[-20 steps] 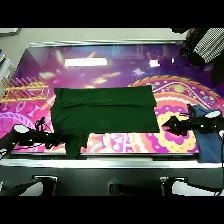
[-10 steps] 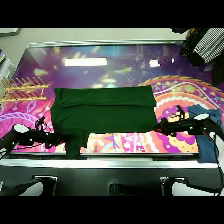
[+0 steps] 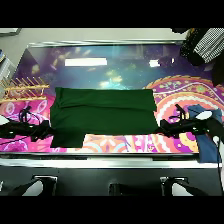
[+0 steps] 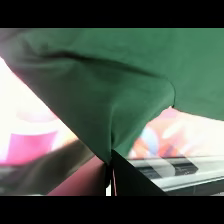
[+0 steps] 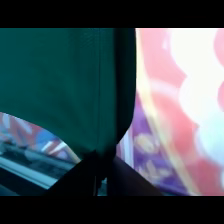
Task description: Fold the clothes and pants, and hang the long-sleeved shirts on hangers.
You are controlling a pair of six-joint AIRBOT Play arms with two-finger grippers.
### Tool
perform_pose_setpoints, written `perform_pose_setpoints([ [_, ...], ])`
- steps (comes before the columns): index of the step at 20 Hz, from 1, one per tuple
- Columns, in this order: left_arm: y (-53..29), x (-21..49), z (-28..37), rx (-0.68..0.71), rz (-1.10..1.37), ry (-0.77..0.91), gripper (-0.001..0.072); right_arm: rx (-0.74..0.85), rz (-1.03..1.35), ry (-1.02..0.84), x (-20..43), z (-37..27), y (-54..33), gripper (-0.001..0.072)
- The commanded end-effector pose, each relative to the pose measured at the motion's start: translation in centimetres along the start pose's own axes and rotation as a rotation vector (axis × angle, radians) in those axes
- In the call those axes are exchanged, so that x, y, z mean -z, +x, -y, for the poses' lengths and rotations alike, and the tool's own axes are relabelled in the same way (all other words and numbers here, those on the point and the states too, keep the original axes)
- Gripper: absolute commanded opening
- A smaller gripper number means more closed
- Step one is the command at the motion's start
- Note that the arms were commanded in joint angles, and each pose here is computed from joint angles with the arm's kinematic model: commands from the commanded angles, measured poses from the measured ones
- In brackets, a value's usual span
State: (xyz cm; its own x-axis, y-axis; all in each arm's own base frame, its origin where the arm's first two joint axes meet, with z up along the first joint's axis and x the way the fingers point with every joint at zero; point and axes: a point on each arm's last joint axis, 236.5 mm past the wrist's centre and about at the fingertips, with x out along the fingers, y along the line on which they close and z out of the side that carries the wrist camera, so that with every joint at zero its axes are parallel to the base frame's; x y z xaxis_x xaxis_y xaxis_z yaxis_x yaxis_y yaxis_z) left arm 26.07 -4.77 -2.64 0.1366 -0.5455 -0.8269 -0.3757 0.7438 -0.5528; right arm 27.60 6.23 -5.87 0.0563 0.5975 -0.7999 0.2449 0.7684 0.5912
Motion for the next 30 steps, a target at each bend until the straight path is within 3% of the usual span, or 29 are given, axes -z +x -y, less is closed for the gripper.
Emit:
perform_pose_setpoints([
  [1, -3.4, 2.1, -0.1, -0.067, 0.026, 0.017, 0.0015, 0.146, -0.078, 0.001, 5.0, 0.7, -3.7, 0.0033],
  [5, -5.6, 1.6, 1.5, -0.058, 0.137, 0.066, 0.0015, 0.226, 0.065, -0.053, 5.2, 0.2, -6.8, 0.0033],
  [13, -2.1, -7.8, 5.0, -0.058, 0.087, 0.205, 0.0015, 0.134, 0.273, -0.093, -5.5, -0.5, -5.4, 0.0033],
  [19, 2.2, -16.3, 6.5, -0.064, 0.013, 0.258, 0.0015, 0.111, 0.263, -0.167, -12.8, -2.3, -2.4, 0.0033],
  [27, 6.6, -21.0, 7.7, -0.106, -0.048, 0.337, 0.0017, 0.163, 0.270, -0.154, -16.7, -1.3, 0.2, 0.0036],
  [28, 6.9, -21.0, 7.7, -0.107, -0.049, 0.339, 0.0020, 0.158, 0.271, -0.142, -16.8, -1.4, 0.2, 0.0108],
  [30, 6.6, -21.2, 7.6, -0.117, -0.040, 0.329, 0.0142, 0.139, 0.258, -0.120, -16.5, -1.9, -0.2, 0.0368],
])
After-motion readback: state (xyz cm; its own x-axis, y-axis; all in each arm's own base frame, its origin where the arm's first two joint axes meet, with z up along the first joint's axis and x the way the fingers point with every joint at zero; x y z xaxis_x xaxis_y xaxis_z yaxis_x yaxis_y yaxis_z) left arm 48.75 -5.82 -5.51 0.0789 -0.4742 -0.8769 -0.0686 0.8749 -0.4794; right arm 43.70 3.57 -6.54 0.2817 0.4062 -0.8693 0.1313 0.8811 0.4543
